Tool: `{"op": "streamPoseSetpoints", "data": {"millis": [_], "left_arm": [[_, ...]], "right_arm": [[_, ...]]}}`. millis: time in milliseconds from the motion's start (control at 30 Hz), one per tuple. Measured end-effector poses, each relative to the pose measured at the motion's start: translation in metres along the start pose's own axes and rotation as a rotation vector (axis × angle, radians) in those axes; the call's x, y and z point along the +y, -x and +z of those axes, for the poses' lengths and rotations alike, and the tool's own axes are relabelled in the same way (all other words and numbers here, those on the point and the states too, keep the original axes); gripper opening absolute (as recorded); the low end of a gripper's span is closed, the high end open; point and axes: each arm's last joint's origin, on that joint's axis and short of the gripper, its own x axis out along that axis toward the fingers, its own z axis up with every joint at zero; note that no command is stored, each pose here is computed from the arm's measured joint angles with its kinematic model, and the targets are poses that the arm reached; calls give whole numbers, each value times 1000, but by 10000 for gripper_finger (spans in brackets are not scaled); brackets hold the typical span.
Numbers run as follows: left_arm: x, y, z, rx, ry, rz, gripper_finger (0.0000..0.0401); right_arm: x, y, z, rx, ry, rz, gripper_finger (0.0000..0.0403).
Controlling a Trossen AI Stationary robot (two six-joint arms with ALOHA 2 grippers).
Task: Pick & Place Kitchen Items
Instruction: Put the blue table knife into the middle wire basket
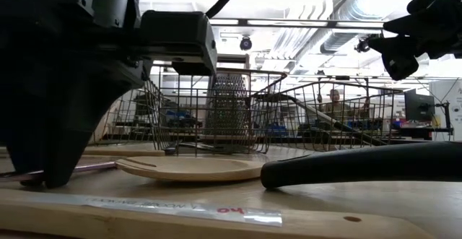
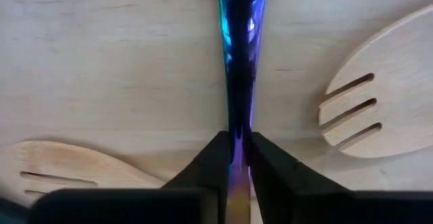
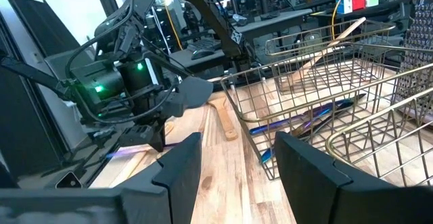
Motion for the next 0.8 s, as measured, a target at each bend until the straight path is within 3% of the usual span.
{"op": "streamPoseSetpoints", "data": {"millis": [133,800], "left_arm": [[1,0,0,16,-41,19,25],[3,5,-2,10,-150,59,25]], "right_arm": [[0,0,0,0,0,0,180],[0,0,0,0,0,0,180]]}}
